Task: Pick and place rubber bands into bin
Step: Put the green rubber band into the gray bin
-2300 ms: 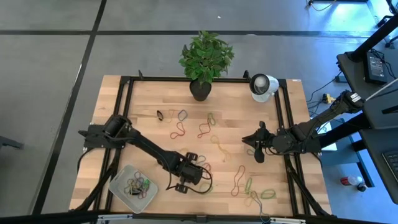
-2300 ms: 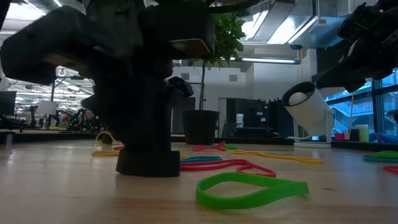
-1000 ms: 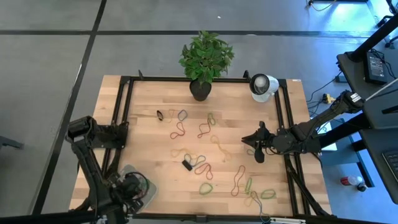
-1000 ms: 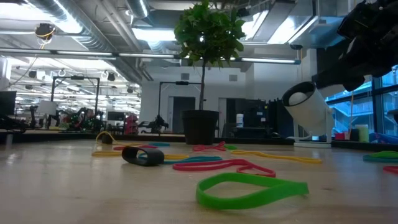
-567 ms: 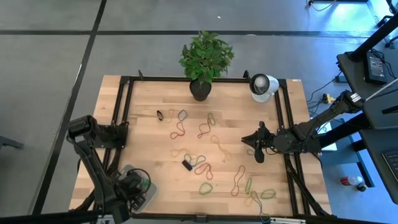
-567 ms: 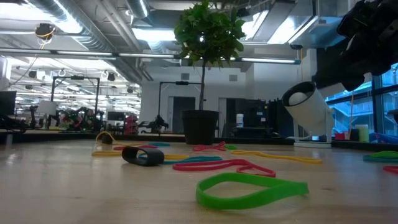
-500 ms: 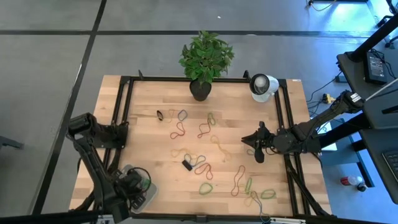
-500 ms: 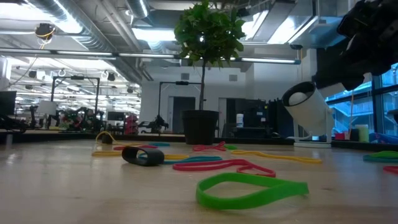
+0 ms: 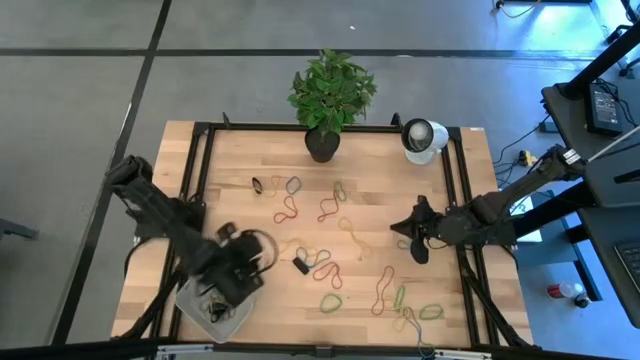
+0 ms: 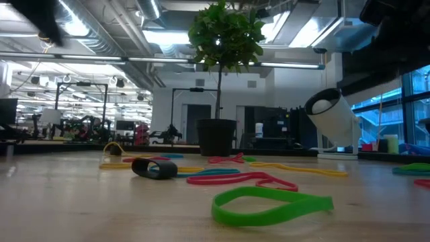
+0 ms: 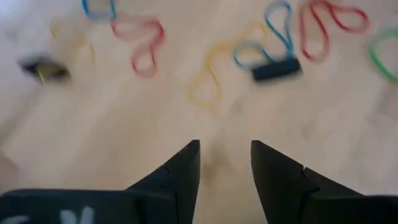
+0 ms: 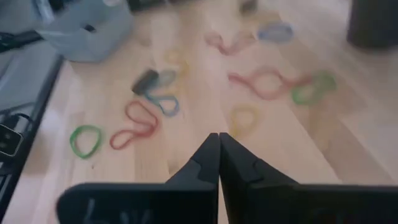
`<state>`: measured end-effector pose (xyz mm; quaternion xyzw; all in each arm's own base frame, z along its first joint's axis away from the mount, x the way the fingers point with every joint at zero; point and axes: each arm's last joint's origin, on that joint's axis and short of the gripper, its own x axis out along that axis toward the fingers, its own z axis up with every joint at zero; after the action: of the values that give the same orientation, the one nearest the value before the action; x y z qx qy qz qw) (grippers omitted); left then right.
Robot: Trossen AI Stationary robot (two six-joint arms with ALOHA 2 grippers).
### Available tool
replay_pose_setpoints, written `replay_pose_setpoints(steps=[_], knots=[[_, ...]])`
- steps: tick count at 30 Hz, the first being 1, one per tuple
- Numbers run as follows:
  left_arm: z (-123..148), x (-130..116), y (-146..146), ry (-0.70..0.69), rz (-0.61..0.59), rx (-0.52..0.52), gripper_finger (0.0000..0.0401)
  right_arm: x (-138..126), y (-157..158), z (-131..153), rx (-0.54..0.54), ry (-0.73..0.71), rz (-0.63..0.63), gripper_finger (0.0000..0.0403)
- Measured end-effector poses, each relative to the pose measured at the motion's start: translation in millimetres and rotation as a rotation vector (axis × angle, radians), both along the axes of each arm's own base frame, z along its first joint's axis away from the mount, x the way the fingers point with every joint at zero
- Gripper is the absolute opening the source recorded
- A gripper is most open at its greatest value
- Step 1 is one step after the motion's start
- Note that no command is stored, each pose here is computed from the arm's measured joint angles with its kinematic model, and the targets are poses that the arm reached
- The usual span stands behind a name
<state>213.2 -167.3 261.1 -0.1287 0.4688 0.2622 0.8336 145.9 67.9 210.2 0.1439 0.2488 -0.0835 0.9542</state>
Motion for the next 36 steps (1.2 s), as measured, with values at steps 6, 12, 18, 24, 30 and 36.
replay_pose_setpoints(steps=[6, 12, 18, 24, 30, 36], knots=[[-23, 63, 39, -0.076, -0.212, 0.027, 0.0130, 5, 9, 12, 0.119, 0.417, -0.076, 0.0004], [-58, 99, 70, -0.200, -0.408, -0.041, 0.0129, 11, 37, 0, 0.178, 0.867, -0.106, 0.0002], [-83, 96, 91, -0.132, -0.351, -0.021, 0.0129, -4, 80, -17, 0.259, 1.076, -0.099, 0.0029], [-87, 94, 94, -0.123, -0.344, -0.020, 0.0129, -28, 119, -29, 0.283, 1.071, -0.073, 0.0072], [-85, 97, 93, -0.161, -0.342, -0.020, 0.0129, -36, 141, -47, 0.156, 1.021, 0.098, 0.0100], [-81, 102, 92, -0.226, -0.329, -0.006, 0.0129, -28, 157, -65, 0.124, 0.988, 0.240, 0.0100]])
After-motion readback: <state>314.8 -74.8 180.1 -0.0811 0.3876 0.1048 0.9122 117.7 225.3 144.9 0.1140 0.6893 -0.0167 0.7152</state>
